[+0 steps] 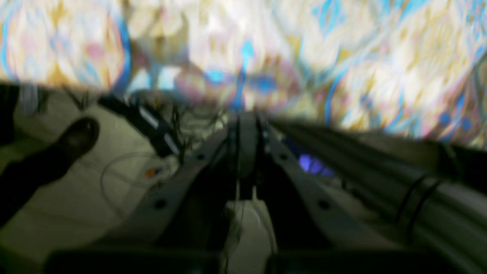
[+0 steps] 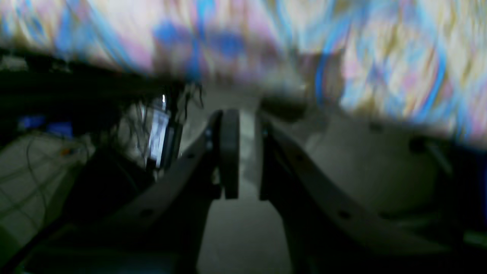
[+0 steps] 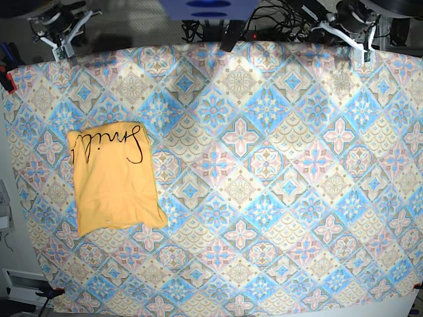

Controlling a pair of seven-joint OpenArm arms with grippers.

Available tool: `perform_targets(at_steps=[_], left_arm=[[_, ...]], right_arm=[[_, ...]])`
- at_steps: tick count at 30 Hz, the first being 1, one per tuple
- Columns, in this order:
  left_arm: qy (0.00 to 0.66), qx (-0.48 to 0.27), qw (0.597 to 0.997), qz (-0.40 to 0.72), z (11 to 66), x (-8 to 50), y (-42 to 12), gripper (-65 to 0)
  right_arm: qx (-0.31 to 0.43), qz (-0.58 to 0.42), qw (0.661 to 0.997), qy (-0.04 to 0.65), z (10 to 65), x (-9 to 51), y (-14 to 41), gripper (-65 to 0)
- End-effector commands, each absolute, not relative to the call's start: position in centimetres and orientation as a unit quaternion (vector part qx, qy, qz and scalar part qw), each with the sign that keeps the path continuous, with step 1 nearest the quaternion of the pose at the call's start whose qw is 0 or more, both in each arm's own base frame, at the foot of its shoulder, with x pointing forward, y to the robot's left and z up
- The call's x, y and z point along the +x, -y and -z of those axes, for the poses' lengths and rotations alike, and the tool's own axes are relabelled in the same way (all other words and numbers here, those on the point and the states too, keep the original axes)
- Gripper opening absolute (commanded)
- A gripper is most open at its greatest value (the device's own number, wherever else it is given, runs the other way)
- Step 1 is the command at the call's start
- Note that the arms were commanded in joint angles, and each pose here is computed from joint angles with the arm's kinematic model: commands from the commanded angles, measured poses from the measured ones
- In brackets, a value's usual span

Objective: Fold the T-shirt properly

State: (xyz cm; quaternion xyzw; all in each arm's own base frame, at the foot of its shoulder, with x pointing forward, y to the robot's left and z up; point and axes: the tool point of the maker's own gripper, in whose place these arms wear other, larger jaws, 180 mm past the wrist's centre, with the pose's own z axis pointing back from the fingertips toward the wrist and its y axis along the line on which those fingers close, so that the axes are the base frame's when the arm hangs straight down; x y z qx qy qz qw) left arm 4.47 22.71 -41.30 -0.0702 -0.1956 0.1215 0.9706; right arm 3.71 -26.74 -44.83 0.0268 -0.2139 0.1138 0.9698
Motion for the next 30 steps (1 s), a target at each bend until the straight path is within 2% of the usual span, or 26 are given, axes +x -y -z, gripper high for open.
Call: perform_targets(at_steps=[1,7,13,18,25,30], left_arm=[[0.194,-0.065,0.972,-0.115,40.9,3.9,-23.0,-65.0],[0.148,-0.065,0.979,-0.123,41.9,0.5,-22.8,-65.0],[0.071,-0.078,0.986,-0.127,46.0,-3.4,-22.5,-65.0],[0.06,-0.092,0.988,-0.11,49.1,-4.7,-20.6,-65.0],[0.028,-0.109,0.989,-0.099,53.2,-5.9,-18.4,-65.0],[0.003,-0.104,0.989,-0.103,56.2,-7.0,-18.1,-65.0]], right_arm=[[0.026,-0.116,0.969,0.217,44.3,3.3,27.1,-60.4],[0.038,-0.094,0.981,0.165,45.9,-1.0,27.4,-62.3],[0.055,-0.046,0.99,0.117,48.3,-5.0,27.0,-62.5],[0.089,-0.024,0.994,0.064,50.7,-8.8,25.2,-65.0],[0.137,0.004,0.99,0.029,54.6,-9.5,22.3,-65.0],[0.149,0.038,0.987,0.044,56.3,-9.1,21.7,-65.0]])
